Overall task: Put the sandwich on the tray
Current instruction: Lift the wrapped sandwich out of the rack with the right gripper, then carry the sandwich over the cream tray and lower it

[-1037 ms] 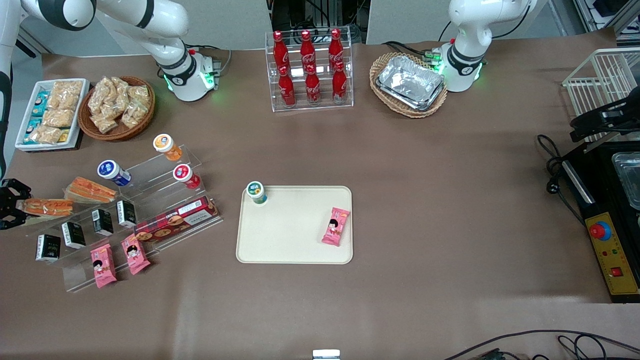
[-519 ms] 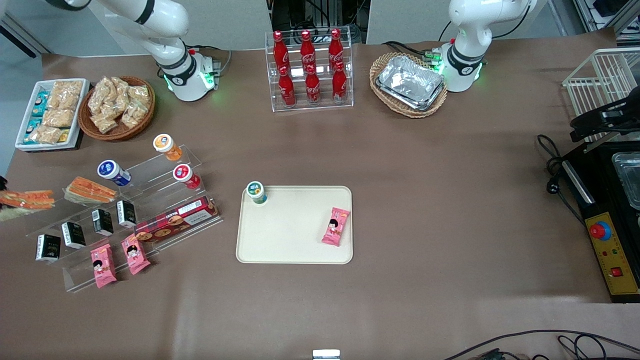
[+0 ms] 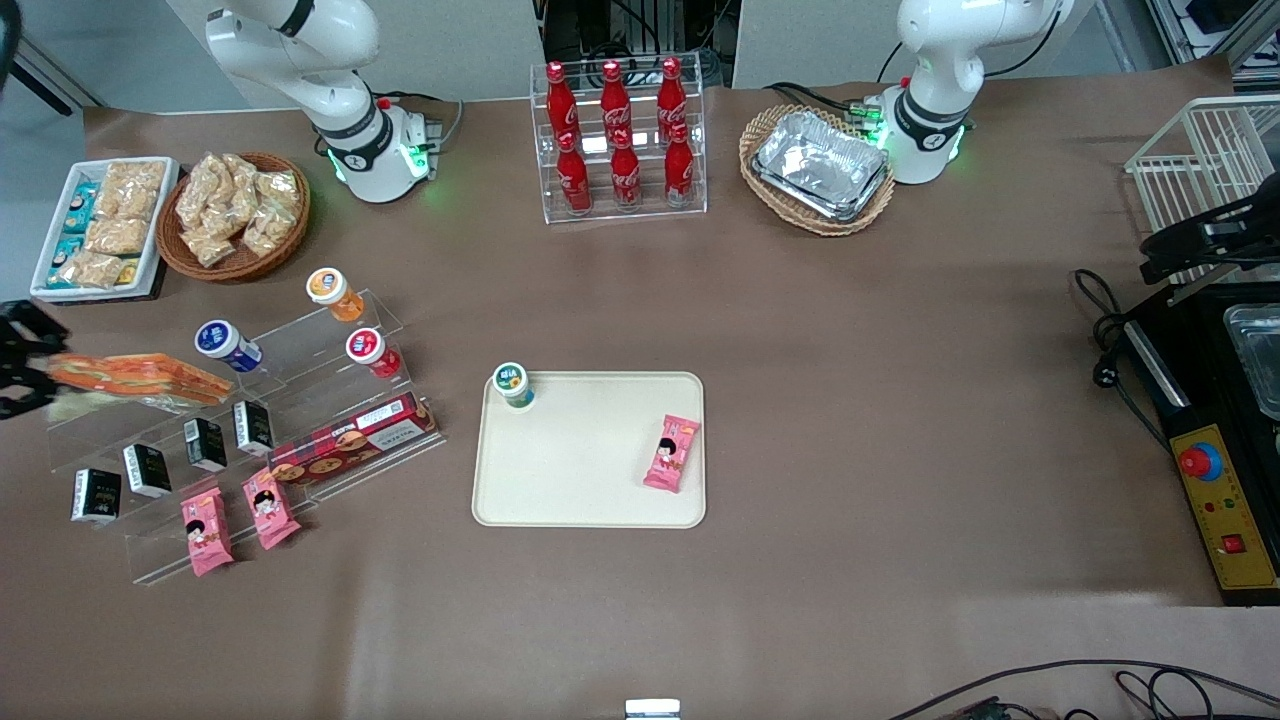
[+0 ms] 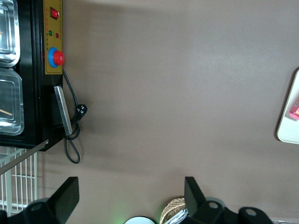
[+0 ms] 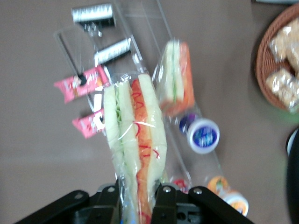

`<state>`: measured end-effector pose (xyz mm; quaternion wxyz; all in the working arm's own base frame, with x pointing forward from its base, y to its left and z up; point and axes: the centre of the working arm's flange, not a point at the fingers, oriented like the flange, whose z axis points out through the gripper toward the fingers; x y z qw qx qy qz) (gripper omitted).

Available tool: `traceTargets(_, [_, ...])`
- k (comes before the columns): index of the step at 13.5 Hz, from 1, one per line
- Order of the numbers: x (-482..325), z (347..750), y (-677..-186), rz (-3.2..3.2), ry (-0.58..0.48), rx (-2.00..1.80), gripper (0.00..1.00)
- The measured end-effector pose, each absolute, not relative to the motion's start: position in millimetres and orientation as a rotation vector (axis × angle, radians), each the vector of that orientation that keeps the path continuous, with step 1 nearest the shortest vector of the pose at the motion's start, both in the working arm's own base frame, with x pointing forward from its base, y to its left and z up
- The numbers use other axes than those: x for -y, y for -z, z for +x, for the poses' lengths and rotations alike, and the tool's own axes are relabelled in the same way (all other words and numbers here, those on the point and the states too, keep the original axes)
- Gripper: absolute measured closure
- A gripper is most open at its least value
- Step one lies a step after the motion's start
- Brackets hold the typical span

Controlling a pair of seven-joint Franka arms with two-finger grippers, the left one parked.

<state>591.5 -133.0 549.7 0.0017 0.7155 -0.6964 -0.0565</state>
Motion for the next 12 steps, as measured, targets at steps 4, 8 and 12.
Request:
traceTargets(4, [-7.0,602.5,-557.3,2.12,0.173,2.28,0.81])
traceTargets(8, [-150.4,599.3,-549.0,2.127,0.168,2.344,0.81])
traceTargets(12, [-274.8,593.0,-501.9,2.246,0.116,2.311,0.81])
